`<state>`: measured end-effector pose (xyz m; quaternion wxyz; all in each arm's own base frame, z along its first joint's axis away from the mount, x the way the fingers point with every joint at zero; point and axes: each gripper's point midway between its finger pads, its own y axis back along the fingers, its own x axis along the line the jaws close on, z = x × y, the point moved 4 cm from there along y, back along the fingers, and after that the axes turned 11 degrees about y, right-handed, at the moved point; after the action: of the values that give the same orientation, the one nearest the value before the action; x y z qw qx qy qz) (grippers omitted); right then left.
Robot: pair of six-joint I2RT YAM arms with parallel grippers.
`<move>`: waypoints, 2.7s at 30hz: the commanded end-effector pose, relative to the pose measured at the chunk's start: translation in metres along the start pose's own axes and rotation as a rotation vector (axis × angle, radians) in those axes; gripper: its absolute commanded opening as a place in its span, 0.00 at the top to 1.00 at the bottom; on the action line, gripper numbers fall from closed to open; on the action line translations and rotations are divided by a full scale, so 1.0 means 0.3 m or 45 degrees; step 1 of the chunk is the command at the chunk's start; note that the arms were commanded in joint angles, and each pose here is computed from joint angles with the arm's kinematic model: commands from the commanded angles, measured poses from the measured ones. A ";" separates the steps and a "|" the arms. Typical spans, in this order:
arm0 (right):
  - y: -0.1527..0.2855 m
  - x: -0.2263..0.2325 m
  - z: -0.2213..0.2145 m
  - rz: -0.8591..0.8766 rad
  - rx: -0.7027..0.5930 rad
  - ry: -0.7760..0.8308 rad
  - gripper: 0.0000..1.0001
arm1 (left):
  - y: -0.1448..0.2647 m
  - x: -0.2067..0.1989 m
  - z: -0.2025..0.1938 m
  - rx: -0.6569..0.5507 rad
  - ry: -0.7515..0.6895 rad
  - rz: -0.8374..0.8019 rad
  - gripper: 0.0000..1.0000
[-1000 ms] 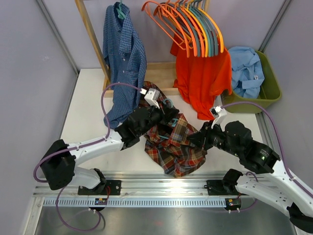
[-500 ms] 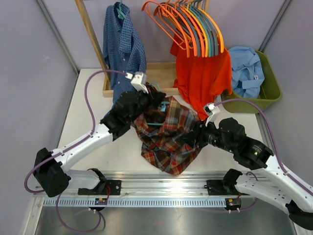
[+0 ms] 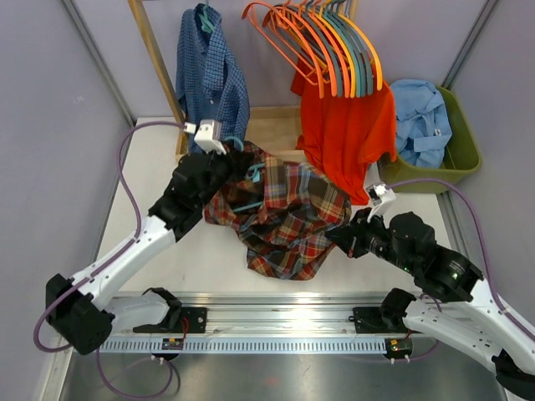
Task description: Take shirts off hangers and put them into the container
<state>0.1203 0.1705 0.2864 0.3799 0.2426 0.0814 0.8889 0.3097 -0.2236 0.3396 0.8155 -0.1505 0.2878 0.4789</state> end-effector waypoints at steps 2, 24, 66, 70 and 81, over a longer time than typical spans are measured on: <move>0.099 -0.082 0.066 -0.237 -0.166 -0.015 1.00 | 0.156 0.119 -0.055 0.012 -0.041 0.150 1.00; -0.033 -0.197 -0.012 -0.495 -0.254 -0.239 1.00 | 0.481 0.133 -0.079 -0.153 0.155 -0.041 1.00; 0.091 0.028 0.105 -0.143 0.049 0.138 0.02 | 0.402 0.079 -0.331 0.593 0.111 -0.371 1.00; 0.070 0.157 0.117 0.184 0.043 0.121 0.08 | 0.339 0.104 -0.364 0.659 0.135 -0.316 1.00; -0.097 0.237 0.014 0.351 0.232 0.057 0.17 | 0.260 0.069 -0.327 0.629 0.139 -0.341 1.00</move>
<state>0.1018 0.2257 0.3036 0.2653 0.2584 0.1480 0.9170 0.2115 -0.2137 0.2119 0.8355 0.0339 0.4578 0.3020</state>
